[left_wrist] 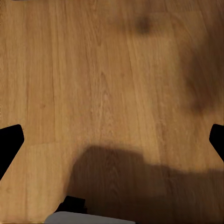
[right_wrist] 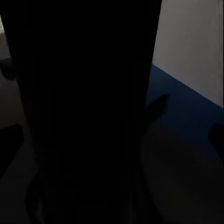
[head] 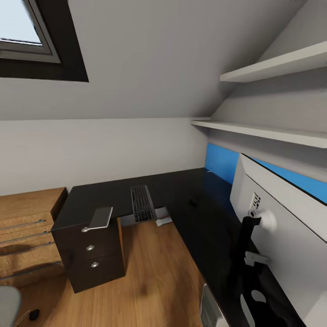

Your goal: In the bedroom, organize the workspace by keeping the computer under the desk, ensuring the monitor is on the desk, placing the keyboard on the desk next to the monitor, placing the mouse on the desk next to the keyboard, moving the folder from the swivel chair onto the desk next to the mouse, stacking the notebook on top of the folder with the pen on top of the notebook, and positioning the swivel chair next to the desk.

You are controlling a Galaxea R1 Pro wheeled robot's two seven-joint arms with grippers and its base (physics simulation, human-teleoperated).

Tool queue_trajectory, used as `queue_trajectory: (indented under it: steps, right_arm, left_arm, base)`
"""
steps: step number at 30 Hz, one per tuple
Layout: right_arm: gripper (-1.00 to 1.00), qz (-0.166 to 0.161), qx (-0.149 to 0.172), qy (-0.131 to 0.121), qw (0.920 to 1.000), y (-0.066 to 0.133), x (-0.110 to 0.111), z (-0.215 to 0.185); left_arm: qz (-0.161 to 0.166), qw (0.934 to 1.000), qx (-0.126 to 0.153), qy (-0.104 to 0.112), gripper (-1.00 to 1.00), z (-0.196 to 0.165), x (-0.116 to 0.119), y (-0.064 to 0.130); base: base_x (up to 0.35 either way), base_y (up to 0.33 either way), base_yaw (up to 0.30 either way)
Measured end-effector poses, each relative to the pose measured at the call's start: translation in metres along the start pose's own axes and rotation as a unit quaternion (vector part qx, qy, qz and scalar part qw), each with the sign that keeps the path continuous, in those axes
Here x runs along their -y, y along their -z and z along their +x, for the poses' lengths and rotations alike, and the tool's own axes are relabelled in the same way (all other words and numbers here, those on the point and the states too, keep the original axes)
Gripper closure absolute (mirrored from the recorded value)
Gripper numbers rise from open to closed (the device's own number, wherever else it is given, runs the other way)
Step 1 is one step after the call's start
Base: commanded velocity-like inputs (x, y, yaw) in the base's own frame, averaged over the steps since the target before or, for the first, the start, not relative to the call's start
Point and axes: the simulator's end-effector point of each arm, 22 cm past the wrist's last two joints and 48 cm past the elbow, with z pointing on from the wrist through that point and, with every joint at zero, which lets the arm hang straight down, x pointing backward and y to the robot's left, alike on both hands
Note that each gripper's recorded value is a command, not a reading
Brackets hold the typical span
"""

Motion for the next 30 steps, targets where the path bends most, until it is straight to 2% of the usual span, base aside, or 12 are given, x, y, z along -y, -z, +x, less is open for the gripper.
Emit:
queue_trajectory:
  steps: [8,17,24,30]
  right_arm:
    - [-1.00,-0.002,0.000,0.001,1.0000,0.000,-0.001,0.000]
    - [-1.00,0.002,0.000,-0.002,1.0000,0.000,0.001,0.000]
    - [-1.00,0.004,0.002,-0.001,1.0000,-0.001,0.005,-0.002]
    - [-1.00,0.012,0.005,0.006,0.9999,-0.004,0.021,-0.005]
  left_arm:
    - [0.000,1.0000,0.000,0.000,-1.00,0.000,0.000,0.000]
    - [0.000,1.0000,0.000,0.000,-1.00,0.000,0.000,0.000]
    - [0.000,1.0000,0.000,0.000,-1.00,0.000,0.000,0.000]
    - [0.000,1.0000,0.000,0.000,-1.00,0.000,0.000,0.000]
  base:
    - [-0.136,0.000,0.000]
    - [-0.239,0.000,0.000]
    - [-0.048,0.000,0.000]
    - [-0.006,0.000,0.000]
